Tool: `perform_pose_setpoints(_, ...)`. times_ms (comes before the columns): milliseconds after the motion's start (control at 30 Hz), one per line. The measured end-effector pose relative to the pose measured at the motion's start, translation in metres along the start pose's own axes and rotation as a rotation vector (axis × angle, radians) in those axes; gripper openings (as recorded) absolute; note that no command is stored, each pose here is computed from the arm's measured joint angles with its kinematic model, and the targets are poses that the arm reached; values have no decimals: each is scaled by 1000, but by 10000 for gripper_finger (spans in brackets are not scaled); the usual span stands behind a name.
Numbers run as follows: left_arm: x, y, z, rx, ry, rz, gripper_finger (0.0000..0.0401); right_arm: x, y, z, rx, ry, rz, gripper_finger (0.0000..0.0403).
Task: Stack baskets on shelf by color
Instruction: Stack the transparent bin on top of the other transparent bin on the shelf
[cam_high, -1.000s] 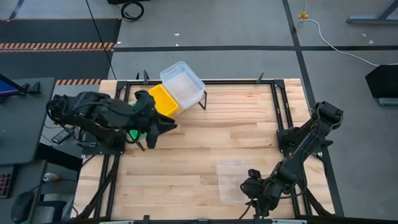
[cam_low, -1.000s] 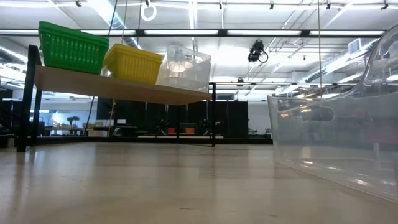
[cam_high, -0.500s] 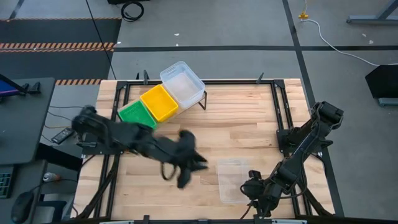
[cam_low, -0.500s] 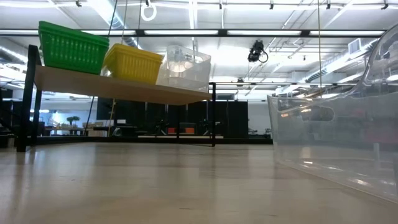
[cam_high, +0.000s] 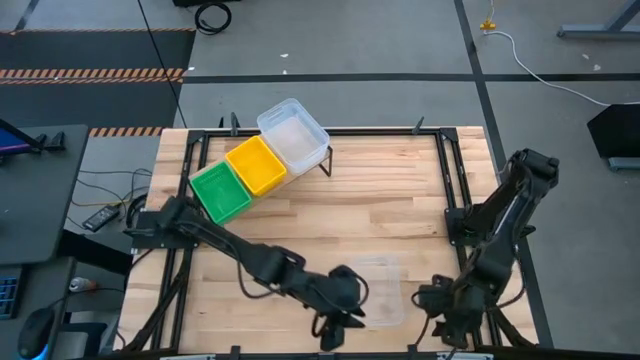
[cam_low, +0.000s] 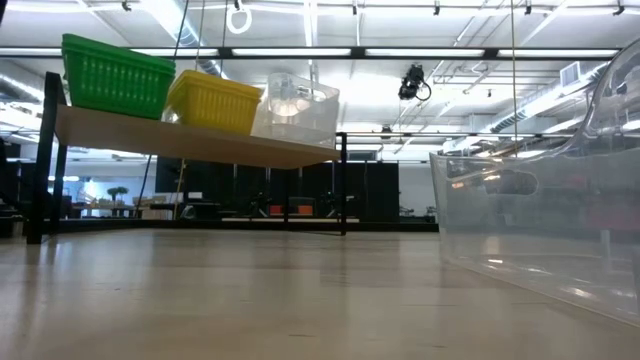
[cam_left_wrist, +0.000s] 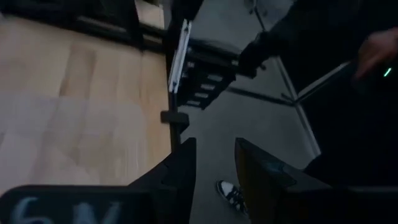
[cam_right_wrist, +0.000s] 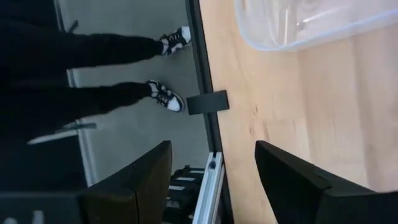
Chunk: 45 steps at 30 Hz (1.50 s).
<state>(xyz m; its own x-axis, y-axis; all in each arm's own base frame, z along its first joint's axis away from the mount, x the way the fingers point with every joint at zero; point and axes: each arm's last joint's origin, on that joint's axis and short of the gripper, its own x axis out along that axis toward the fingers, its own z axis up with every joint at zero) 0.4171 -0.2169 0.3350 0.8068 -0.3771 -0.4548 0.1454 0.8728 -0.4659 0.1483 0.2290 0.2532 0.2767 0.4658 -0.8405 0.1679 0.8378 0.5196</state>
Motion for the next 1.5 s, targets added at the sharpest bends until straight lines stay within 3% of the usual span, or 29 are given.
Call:
perform_pose_setpoints(300,44,14,-27,88,54,34,117,-49,-20,-4,80,-53,-30,236)
perform_pose_setpoints(633,66,11,-58,329,94,124,127,-58,-26,-10,139,-22,-54,236)
perform_pose_setpoints(900,84,19,-79,343,139,197,184,-57,-26,-11,161,-5,-59,236)
perform_pose_setpoints(1133,96,29,-84,325,149,194,217,-58,-27,-11,168,-2,-68,236)
perform_pose_setpoints(1367,111,33,-99,315,176,149,212,-58,-29,-12,169,1,-84,236)
perform_pose_setpoints(1500,112,35,-99,317,167,186,184,-58,-30,-12,169,5,-99,236)
